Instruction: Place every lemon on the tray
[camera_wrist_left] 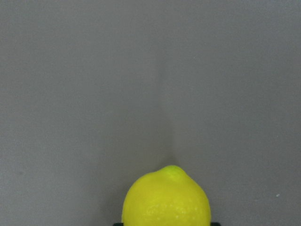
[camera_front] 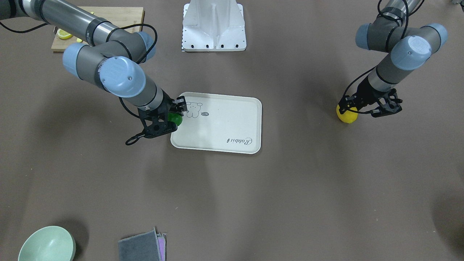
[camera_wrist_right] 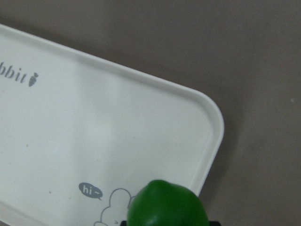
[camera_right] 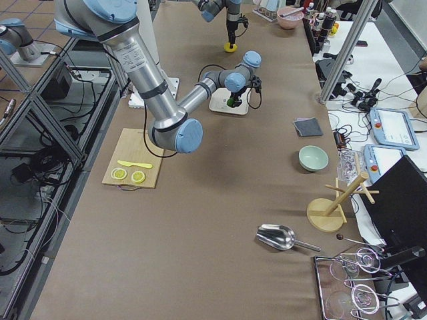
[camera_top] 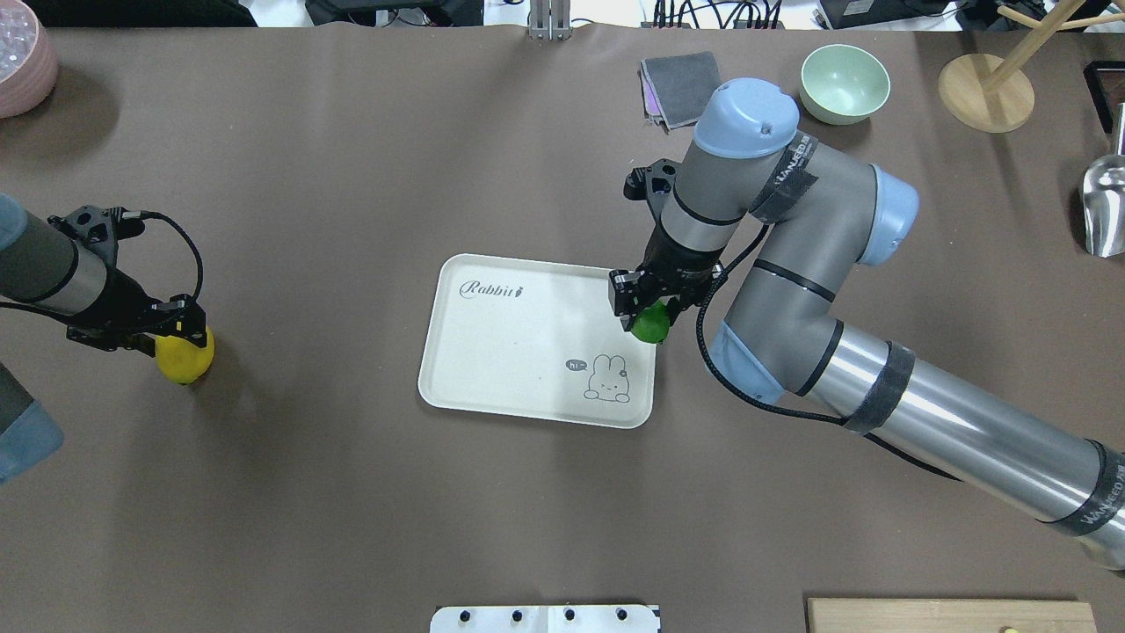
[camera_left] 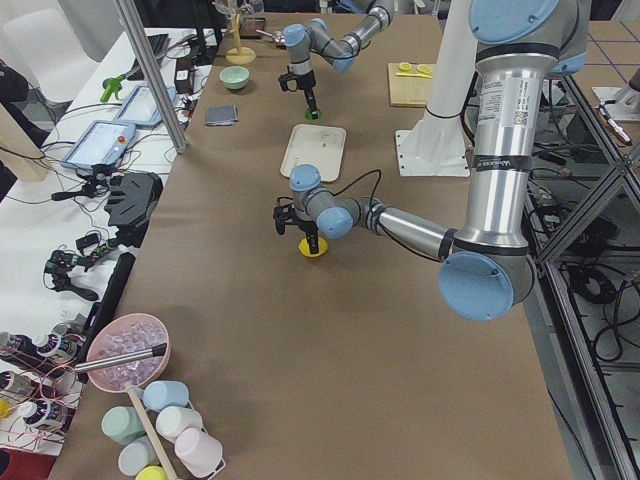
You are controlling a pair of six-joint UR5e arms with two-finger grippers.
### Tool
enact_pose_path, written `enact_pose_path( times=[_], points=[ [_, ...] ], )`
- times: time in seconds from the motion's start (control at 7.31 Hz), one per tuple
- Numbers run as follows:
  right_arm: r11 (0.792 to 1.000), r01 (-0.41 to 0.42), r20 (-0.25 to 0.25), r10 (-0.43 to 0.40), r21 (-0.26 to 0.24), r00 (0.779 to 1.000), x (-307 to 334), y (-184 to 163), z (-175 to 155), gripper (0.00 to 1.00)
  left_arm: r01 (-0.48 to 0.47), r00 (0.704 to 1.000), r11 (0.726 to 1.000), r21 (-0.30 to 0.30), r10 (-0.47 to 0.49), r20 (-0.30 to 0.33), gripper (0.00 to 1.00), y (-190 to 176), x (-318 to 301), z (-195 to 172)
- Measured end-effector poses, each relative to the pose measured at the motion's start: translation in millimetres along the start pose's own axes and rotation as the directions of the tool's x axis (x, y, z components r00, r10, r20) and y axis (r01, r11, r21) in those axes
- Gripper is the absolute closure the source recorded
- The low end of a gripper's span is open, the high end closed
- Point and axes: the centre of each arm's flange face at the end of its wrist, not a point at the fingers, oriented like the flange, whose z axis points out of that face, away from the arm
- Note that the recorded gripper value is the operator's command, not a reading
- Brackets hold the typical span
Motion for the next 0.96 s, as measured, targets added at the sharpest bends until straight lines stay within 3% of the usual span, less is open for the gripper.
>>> enact_pose_path(
  times=[0.14,0.27,0.41,0.68,0.96],
  points=[
    [1.000,0.006,-0.004,-0.006,-0.010,1.000,-14,-1,10,0.66,0.000,1.000,1.000,-0.016,-0.001,-0.011,1.00,2,2,-3],
    [1.000,0.010,-0.009,-0.010,-0.013,1.000,-23,-4,15,0.11,0.006,1.000,0.999,-0.037,-0.007,-0.030,1.00,0,5,-11],
    [1.000,0.019,-0.013,-0.019,-0.008,1.000,-29,-6,20,0.00,0.015,0.999,0.999,-0.051,-0.017,-0.045,1.00,-4,3,-19],
    [0.999,0.037,-0.012,-0.037,0.018,0.999,-32,-9,23,0.00,0.016,0.998,0.997,-0.069,-0.021,-0.060,1.00,-15,-4,-43],
    [0.999,0.014,0.002,-0.014,0.041,1.000,-13,-24,0,0.00,-0.005,1.000,0.997,-0.072,0.003,-0.031,1.00,-25,4,-91]
  ],
)
